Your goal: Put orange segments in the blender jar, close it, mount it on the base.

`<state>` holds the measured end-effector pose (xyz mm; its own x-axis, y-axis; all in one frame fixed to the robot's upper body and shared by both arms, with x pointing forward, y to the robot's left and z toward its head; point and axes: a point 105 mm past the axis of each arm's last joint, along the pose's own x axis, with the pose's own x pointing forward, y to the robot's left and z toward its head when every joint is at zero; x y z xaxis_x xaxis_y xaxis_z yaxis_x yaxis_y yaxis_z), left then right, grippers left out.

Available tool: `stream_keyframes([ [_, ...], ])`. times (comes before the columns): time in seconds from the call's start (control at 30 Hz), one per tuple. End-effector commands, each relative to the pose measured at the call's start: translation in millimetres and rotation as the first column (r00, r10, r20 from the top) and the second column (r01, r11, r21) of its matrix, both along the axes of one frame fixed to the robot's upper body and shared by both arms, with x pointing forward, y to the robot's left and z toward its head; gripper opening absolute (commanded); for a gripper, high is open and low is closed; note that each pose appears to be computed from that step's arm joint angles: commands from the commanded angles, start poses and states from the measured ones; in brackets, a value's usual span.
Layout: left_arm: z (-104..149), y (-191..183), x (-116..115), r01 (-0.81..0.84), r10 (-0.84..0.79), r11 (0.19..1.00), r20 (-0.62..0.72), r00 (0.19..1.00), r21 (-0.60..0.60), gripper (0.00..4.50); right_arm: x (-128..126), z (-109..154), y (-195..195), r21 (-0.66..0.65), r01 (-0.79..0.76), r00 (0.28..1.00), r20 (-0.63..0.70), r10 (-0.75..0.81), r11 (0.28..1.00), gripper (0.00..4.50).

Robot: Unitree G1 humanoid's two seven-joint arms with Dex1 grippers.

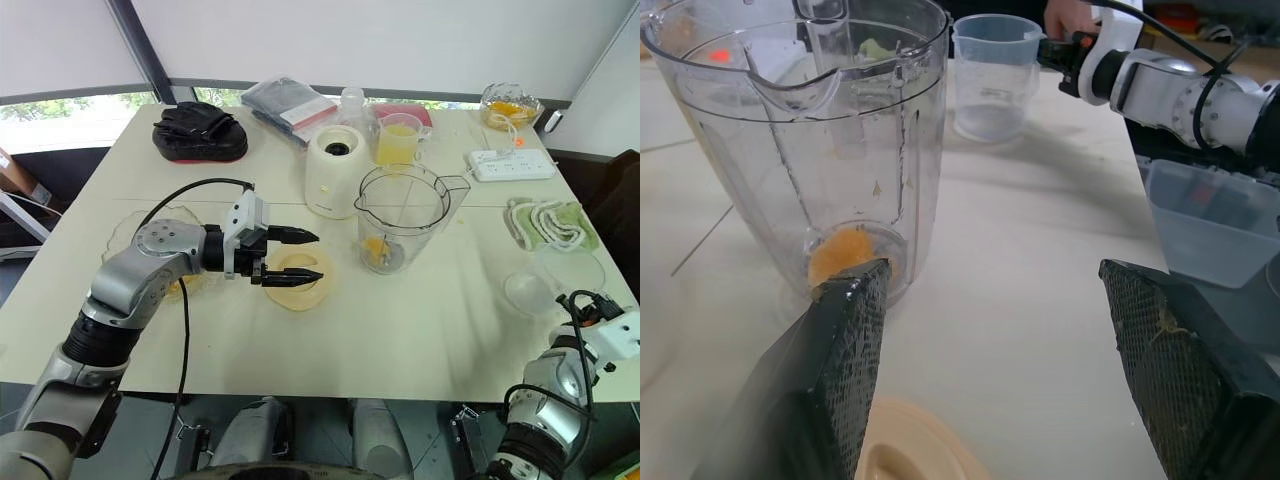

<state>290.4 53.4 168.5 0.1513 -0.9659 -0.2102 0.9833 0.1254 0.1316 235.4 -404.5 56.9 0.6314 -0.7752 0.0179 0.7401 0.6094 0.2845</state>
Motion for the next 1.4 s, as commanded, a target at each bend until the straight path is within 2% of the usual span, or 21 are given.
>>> stream_keyframes([
  [0.03,6.2,-4.4,-3.2,0.021,-0.020,1.000,0.034,0.999,-0.009,3.47,-2.2,-10.5,2.4,0.032,-0.010,0.999,-0.038,0.011,0.999,0.04],
  [0.13,5.9,-6.2,-3.1,0.024,-0.023,1.000,0.034,0.999,-0.011,3.47,-2.1,-9.4,1.5,0.031,-0.012,0.999,-0.038,0.013,0.999,0.04],
  [0.17,5.8,-6.7,-3.0,0.024,-0.024,1.000,0.035,0.999,-0.011,3.47,-2.0,-9.1,1.2,0.030,-0.013,0.999,-0.039,0.014,0.999,0.32],
  [0.23,5.7,-7.4,-2.8,0.026,-0.025,1.000,0.036,0.999,-0.011,3.47,-1.1,-7.6,1.0,0.025,-0.019,0.999,-0.040,0.020,0.999,0.94],
  [0.37,5.2,-7.0,-2.6,0.025,-0.025,1.000,0.037,0.999,-0.009,3.47,0.3,-4.5,0.9,0.013,-0.026,0.999,-0.046,0.027,1.000,2.97],
  [1.13,0.4,-14.3,-3.7,0.036,-0.035,0.999,0.041,0.999,-0.016,3.47,-18.2,20.2,4.5,-0.032,-0.066,0.996,-0.056,0.065,0.997,2.97],
  [1.4,4.6,-16.2,1.3,0.040,-0.039,0.999,0.031,0.999,-0.033,3.47,-30.5,23.4,32.3,-0.022,-0.176,0.981,-0.090,0.173,0.984,2.97],
])
